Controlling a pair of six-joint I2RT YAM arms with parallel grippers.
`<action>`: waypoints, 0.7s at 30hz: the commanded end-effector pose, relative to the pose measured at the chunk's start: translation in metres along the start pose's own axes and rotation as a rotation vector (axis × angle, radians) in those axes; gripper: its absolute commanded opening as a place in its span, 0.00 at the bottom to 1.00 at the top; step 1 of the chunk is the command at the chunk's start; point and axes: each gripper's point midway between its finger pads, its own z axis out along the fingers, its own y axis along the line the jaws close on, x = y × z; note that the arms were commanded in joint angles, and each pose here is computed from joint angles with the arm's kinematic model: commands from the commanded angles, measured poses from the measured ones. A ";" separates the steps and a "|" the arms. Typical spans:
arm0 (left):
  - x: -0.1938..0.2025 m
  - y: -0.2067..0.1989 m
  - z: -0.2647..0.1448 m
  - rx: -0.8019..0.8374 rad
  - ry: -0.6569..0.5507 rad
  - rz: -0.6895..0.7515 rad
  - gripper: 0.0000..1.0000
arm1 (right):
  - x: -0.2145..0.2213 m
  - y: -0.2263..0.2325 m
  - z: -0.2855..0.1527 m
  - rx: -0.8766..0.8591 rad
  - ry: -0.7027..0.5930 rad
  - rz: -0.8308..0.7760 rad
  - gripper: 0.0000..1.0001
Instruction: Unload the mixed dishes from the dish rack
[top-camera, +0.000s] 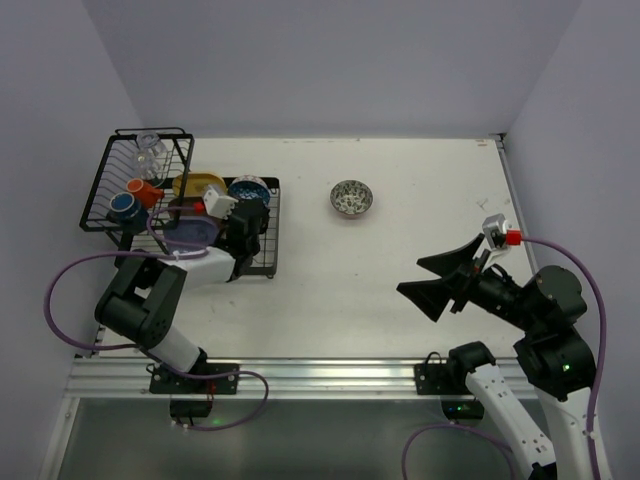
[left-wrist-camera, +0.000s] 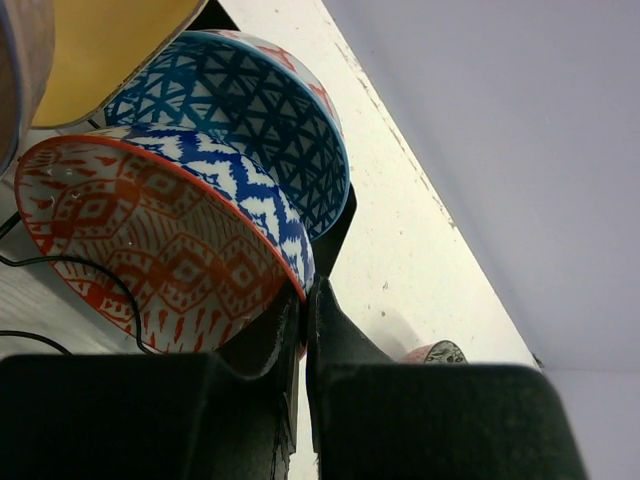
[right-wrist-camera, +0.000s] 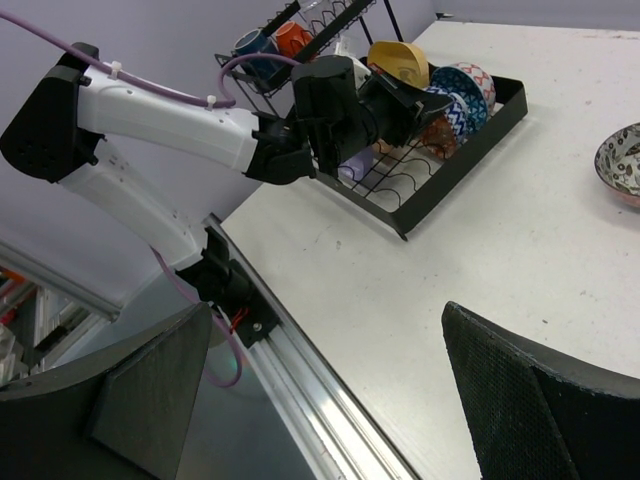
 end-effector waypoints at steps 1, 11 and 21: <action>-0.036 -0.059 -0.010 0.192 -0.092 -0.131 0.00 | -0.005 0.000 0.000 0.007 -0.014 -0.022 0.99; -0.032 -0.085 -0.017 0.285 -0.087 -0.121 0.00 | -0.006 -0.002 0.001 0.016 -0.010 -0.025 0.99; -0.037 -0.123 -0.069 0.403 -0.098 -0.029 0.00 | -0.008 -0.010 0.003 0.057 -0.023 0.001 0.99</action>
